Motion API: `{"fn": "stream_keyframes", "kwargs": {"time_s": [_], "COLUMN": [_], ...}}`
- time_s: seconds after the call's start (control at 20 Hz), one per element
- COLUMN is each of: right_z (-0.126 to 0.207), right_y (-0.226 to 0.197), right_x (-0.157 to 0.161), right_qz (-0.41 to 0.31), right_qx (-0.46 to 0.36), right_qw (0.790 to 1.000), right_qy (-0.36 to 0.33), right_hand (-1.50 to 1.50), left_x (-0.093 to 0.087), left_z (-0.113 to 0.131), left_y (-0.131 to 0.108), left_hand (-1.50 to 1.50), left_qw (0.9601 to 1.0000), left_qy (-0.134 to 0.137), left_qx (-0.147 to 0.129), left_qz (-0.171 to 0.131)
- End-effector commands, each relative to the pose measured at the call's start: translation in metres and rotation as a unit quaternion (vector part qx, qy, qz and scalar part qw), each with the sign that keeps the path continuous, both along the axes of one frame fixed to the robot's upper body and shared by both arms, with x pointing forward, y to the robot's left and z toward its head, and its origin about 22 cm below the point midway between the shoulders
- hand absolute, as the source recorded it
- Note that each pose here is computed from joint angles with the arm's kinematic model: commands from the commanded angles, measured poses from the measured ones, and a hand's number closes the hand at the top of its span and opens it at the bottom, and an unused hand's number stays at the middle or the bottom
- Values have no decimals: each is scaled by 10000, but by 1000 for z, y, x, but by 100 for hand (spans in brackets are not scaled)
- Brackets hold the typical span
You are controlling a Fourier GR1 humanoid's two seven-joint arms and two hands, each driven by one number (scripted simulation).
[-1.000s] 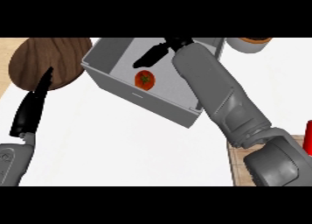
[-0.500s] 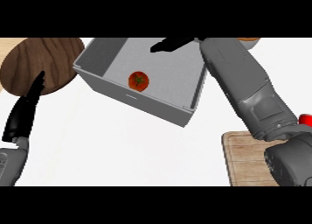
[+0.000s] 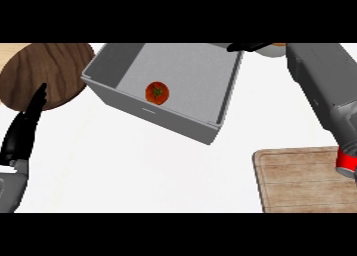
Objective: Pick the tomato from the cutting board and place it in the cardboard box
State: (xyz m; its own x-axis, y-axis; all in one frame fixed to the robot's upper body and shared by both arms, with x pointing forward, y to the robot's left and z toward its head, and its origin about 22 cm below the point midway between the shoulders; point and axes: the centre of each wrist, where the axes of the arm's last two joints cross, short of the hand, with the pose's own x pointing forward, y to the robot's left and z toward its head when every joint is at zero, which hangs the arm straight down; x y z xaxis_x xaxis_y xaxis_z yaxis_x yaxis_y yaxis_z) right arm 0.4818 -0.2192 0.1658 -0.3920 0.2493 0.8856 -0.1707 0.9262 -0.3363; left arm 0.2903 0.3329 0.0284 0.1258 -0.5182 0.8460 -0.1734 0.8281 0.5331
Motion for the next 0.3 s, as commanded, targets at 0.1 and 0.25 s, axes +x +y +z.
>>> {"fn": "stream_keyframes", "kwargs": {"time_s": [0.1, 0.25], "right_z": [0, 1], "right_y": [-75, -86], "right_x": [-11, -13], "right_qz": [66, 225], "right_qx": [-221, -538], "right_qw": [9996, 9982], "right_qy": [144, 149], "right_hand": [-150, -150], "left_x": [-9, 6], "left_z": [-5, 5], "left_y": [1, -7], "left_hand": [0, 0], "left_qw": [10000, 10000], "left_qy": [41, -10], "left_qx": [-23, 27], "left_qz": [-72, -67]}}
